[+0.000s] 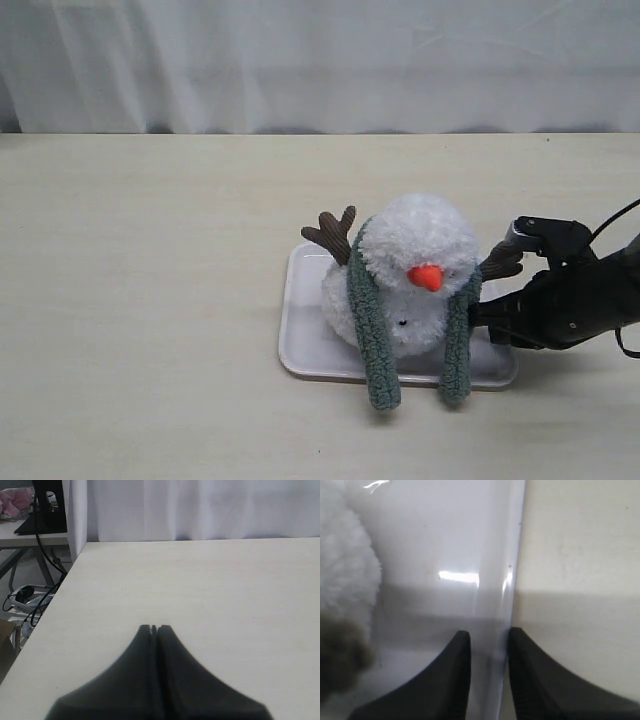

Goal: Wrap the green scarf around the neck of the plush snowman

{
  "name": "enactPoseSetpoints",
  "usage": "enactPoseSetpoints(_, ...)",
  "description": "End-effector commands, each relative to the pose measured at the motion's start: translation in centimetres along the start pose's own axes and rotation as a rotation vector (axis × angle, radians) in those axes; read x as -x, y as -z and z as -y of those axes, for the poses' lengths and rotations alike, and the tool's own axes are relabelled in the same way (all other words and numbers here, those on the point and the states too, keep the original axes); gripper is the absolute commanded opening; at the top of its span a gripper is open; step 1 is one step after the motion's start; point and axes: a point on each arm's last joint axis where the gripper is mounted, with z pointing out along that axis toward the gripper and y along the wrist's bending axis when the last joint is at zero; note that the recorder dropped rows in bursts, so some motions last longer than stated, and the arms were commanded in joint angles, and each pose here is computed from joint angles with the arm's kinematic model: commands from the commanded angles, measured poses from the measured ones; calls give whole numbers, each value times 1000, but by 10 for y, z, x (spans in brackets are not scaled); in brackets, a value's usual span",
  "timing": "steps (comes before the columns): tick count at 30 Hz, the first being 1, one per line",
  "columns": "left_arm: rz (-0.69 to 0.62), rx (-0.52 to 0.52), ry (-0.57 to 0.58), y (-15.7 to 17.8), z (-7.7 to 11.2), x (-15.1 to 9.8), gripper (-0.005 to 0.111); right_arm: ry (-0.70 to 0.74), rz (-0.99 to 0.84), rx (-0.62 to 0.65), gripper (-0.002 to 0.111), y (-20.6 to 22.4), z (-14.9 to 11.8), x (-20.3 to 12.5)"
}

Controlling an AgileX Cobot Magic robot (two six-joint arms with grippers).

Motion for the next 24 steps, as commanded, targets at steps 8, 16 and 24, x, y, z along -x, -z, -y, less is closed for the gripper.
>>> enactPoseSetpoints(8, 15, -6, 8, 0, 0, 0, 0, 104, 194, 53, 26, 67, -19, 15)
enactPoseSetpoints(16, 15, -5, 5, 0, 0, 0, 0, 182, 414, 84, 26, 138, -35, 15)
enactPoseSetpoints(24, 15, -5, 5, 0, 0, 0, 0, 250, 666, 106, 10, 211, -49, -4)
